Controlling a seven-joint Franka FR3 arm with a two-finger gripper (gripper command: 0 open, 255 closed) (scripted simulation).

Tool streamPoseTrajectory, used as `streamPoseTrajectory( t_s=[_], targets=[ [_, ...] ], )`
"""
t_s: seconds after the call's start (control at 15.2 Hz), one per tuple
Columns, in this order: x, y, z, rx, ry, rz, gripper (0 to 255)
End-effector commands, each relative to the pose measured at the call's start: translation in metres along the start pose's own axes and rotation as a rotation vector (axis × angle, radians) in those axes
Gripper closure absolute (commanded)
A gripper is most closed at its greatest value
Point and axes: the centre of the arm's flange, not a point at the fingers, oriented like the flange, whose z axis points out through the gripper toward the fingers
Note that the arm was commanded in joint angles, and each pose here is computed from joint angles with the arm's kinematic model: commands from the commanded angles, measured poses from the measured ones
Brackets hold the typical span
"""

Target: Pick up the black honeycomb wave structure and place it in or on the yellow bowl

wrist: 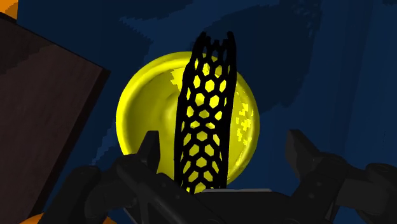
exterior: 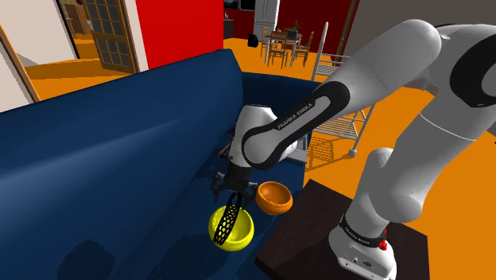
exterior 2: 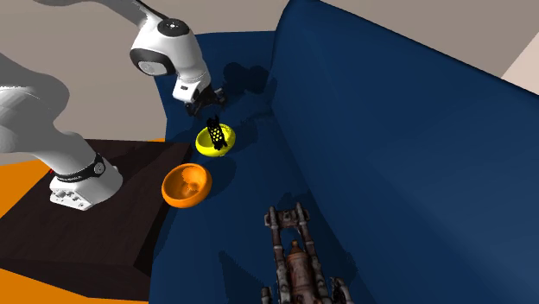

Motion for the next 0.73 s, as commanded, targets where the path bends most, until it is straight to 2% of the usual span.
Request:
streamPoseTrajectory(
  t_s=[0.0, 0.13, 0.66],
  targets=[
    [0.000, 0.000, -0.021, 0.000, 0.000, 0.000, 0],
    [0.000, 0.000, -0.044, 0.000, 0.000, 0.000, 0],
    [0.000, 0.000, -0.044, 0.000, 0.000, 0.000, 0]
  ],
)
